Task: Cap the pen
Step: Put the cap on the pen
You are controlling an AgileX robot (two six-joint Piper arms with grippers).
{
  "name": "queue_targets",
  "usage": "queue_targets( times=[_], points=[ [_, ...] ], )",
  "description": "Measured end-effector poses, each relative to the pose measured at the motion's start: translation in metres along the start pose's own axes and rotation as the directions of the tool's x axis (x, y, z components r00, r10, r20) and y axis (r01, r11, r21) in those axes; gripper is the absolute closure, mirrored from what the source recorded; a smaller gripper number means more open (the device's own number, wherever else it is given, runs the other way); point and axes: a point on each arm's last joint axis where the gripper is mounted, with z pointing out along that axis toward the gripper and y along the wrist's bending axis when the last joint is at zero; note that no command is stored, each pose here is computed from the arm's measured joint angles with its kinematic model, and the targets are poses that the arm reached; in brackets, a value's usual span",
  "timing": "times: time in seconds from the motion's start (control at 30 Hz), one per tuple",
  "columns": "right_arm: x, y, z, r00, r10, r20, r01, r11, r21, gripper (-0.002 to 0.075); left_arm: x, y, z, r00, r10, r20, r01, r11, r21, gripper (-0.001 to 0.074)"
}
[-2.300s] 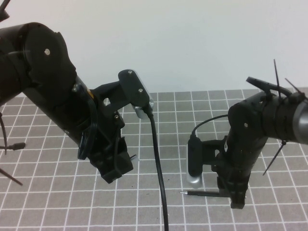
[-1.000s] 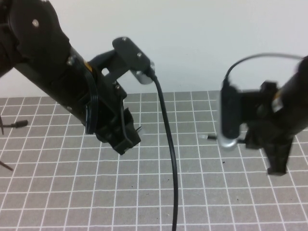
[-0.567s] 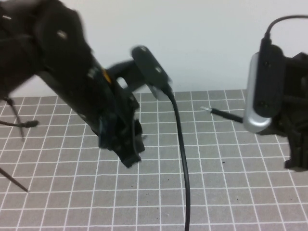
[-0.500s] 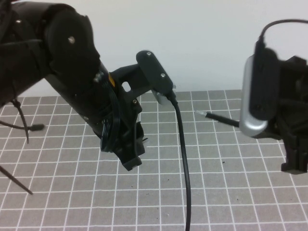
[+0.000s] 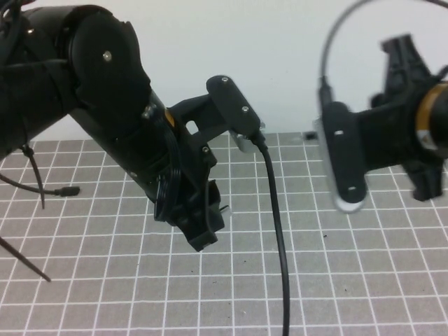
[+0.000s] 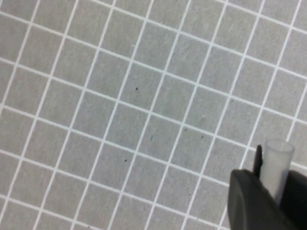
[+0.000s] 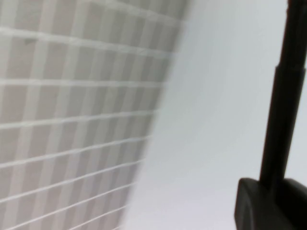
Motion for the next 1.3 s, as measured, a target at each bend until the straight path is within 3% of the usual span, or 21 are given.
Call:
queue_targets(
  times=[0.17, 0.33, 0.57, 0.77, 1.3],
  points=[
    [-0.026, -0.006, -0.014, 0.991, -0.128, 0.048, 0.121, 0.986, 0.116, 0.0664, 0.004, 0.007, -0.002, 1.0, -0.026, -0.005, 0.026, 0.999, -0.019, 0.0654],
    [-0.038, 0.009, -0.019, 0.966, -0.256, 0.025, 0.246, 0.947, 0.208, 0.0665, 0.011, 0.021, -0.009, 0.994, -0.101, 0.039, 0.101, 0.995, -0.005, 0.0654],
    [-0.028, 0.044, -0.028, 0.981, -0.19, 0.045, 0.154, 0.895, 0.418, 0.0665, 0.005, 0.017, -0.012, 0.986, -0.09, 0.137, 0.079, 0.993, 0.087, 0.0654],
    [-0.034, 0.069, -0.021, 0.968, -0.225, 0.115, 0.167, 0.912, 0.373, 0.0665, -0.001, 0.007, -0.006, 0.992, -0.061, 0.108, 0.052, 0.995, 0.09, 0.0654],
    [-0.046, 0.074, -0.015, 0.947, -0.255, 0.195, 0.174, 0.918, 0.356, 0.0665, -0.003, 0.004, -0.007, 0.987, -0.088, 0.134, 0.071, 0.99, 0.123, 0.0654]
  ],
)
